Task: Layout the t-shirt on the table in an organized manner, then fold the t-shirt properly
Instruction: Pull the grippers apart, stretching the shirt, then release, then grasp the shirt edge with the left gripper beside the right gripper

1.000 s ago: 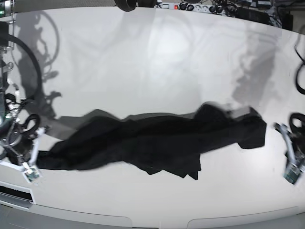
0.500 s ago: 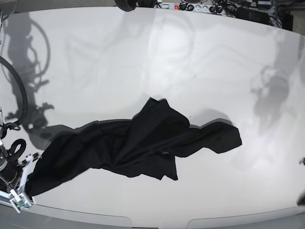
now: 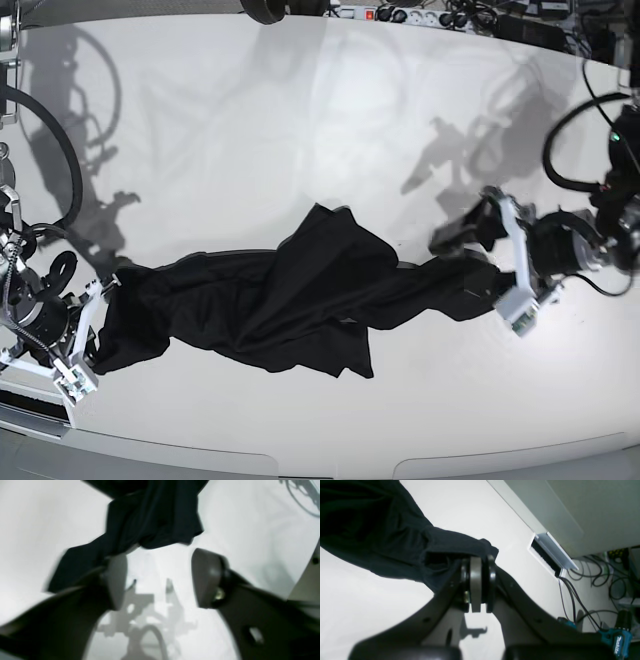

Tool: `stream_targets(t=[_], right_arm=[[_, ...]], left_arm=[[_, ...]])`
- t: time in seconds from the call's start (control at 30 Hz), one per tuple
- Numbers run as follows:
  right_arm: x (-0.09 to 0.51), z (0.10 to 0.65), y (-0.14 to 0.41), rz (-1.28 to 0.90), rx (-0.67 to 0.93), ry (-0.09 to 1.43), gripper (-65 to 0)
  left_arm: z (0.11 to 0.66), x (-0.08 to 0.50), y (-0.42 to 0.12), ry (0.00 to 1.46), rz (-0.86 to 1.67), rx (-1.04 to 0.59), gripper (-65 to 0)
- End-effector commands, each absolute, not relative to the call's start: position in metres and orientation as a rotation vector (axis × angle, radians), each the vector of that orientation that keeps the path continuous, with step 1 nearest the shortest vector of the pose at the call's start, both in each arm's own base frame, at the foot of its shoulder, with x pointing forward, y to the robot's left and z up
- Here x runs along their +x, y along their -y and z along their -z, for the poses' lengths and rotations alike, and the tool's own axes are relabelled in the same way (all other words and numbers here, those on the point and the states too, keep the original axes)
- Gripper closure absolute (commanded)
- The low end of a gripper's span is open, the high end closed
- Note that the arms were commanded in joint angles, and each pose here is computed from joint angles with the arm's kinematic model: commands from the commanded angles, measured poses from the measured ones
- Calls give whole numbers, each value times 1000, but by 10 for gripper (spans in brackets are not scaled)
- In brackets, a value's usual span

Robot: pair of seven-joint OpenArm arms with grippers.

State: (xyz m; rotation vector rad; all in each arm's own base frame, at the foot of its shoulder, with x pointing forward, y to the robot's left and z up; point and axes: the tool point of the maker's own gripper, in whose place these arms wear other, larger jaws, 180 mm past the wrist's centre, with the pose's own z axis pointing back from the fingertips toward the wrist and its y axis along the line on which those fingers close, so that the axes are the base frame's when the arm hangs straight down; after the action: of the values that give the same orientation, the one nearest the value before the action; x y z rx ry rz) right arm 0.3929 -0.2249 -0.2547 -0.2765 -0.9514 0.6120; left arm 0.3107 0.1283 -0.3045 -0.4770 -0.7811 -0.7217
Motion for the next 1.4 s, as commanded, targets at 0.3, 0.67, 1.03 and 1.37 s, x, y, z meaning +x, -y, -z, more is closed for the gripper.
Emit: stream_targets(t=[0.3, 0.67, 1.03, 1.37], right_arm=[[401, 233, 229, -608, -303, 1011, 0], [401, 234, 229, -608, -303, 1008, 0], [402, 232, 228, -610, -301, 1018, 0], [401, 247, 235, -591, -281, 973, 0]], left_arm=[[349, 321, -72, 796, 657, -566, -454], [387, 367, -26, 765, 639, -528, -374], [344, 391, -22, 713, 702, -502, 0], [283, 413, -29, 841, 774, -468, 0]])
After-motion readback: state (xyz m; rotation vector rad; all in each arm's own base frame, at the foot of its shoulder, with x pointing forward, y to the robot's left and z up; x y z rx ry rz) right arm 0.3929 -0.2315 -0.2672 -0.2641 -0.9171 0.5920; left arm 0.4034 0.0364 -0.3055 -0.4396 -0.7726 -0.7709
